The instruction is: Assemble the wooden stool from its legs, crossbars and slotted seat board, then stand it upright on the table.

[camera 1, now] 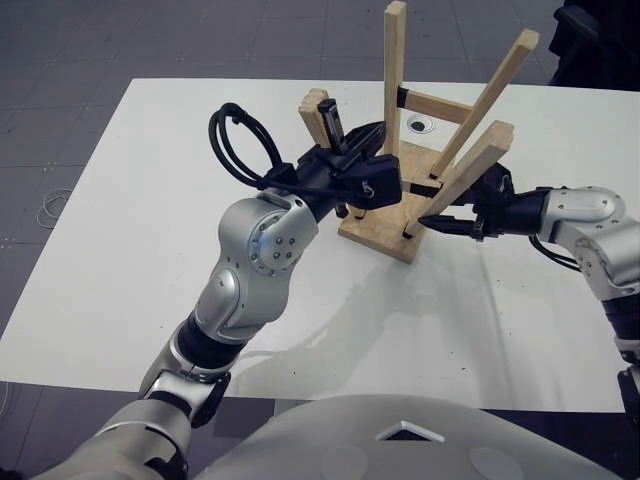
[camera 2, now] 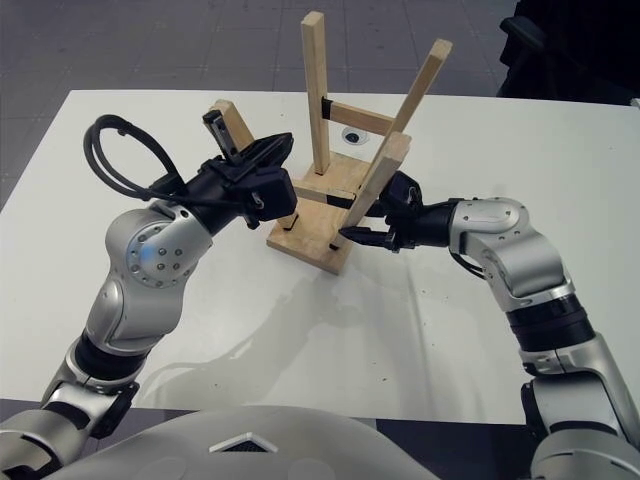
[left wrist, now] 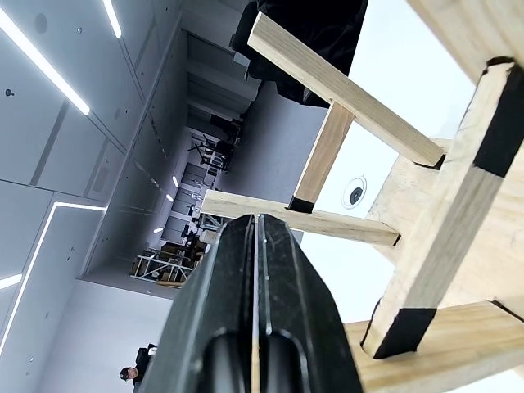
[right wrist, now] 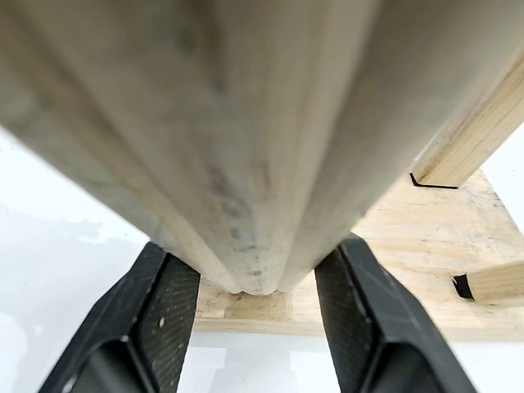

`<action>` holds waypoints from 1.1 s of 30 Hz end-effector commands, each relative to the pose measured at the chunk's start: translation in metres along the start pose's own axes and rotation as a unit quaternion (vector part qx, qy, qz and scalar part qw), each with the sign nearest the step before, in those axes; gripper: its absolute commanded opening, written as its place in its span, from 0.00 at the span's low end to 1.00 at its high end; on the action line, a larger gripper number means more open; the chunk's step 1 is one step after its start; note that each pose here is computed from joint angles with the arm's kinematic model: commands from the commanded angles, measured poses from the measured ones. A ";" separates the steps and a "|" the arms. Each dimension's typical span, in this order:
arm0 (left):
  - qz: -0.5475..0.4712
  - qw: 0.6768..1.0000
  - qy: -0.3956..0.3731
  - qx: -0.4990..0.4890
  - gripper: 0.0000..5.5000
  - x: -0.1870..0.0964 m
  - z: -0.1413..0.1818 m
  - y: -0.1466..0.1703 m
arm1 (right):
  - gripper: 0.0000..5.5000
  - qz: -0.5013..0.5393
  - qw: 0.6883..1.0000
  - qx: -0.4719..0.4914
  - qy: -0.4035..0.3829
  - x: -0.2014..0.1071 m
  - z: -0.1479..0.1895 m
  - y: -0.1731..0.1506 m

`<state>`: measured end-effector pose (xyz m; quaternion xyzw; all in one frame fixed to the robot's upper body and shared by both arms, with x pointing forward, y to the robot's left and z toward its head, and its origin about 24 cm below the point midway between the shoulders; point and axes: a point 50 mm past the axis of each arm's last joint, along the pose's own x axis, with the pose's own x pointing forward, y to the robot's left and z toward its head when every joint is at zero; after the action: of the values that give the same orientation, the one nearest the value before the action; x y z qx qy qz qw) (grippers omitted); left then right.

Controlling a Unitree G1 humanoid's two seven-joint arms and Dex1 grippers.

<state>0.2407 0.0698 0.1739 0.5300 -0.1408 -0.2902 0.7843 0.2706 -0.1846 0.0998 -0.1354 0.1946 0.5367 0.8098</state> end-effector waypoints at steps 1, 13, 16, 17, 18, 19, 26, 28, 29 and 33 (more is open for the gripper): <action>0.032 0.999 -0.019 0.024 0.02 0.004 0.004 0.021 | 0.37 0.000 0.980 0.119 0.161 -0.004 -0.066 0.014; 0.039 0.998 -0.027 0.035 0.02 0.022 0.009 0.023 | 0.37 0.004 0.980 0.121 0.159 -0.003 -0.066 0.016; -0.166 0.986 0.024 0.004 0.02 0.012 -0.017 -0.068 | 0.37 0.005 0.980 0.120 0.156 0.000 -0.066 0.016; -0.223 0.974 0.031 -0.027 0.02 0.001 -0.020 -0.093 | 0.37 0.005 0.980 0.120 0.156 0.000 -0.066 0.016; -0.257 0.965 0.028 -0.036 0.02 -0.009 -0.019 -0.108 | 0.37 0.004 0.980 0.120 0.156 -0.001 -0.066 0.017; -0.286 0.957 0.029 -0.044 0.02 -0.017 -0.018 -0.122 | 0.37 0.002 0.980 0.122 0.156 -0.002 -0.067 0.017; -0.219 0.973 0.018 -0.063 0.02 -0.011 -0.018 -0.107 | 0.37 -0.003 0.980 0.127 0.155 -0.004 -0.068 0.019; -0.122 0.991 -0.020 -0.051 0.02 -0.011 -0.008 -0.077 | 0.37 -0.003 0.980 0.125 0.155 -0.004 -0.067 0.017; -0.078 0.995 -0.044 -0.045 0.02 -0.013 -0.001 -0.063 | 0.37 -0.003 0.980 0.125 0.155 -0.005 -0.066 0.017; 0.017 0.992 -0.115 -0.047 0.02 -0.010 0.023 -0.028 | 0.37 -0.003 0.980 0.127 0.156 -0.004 -0.067 0.018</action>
<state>0.2091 0.0586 0.1300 0.4700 -0.1568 -0.3647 0.7883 0.2686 -0.1846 0.0979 -0.1285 0.1990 0.5294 0.8146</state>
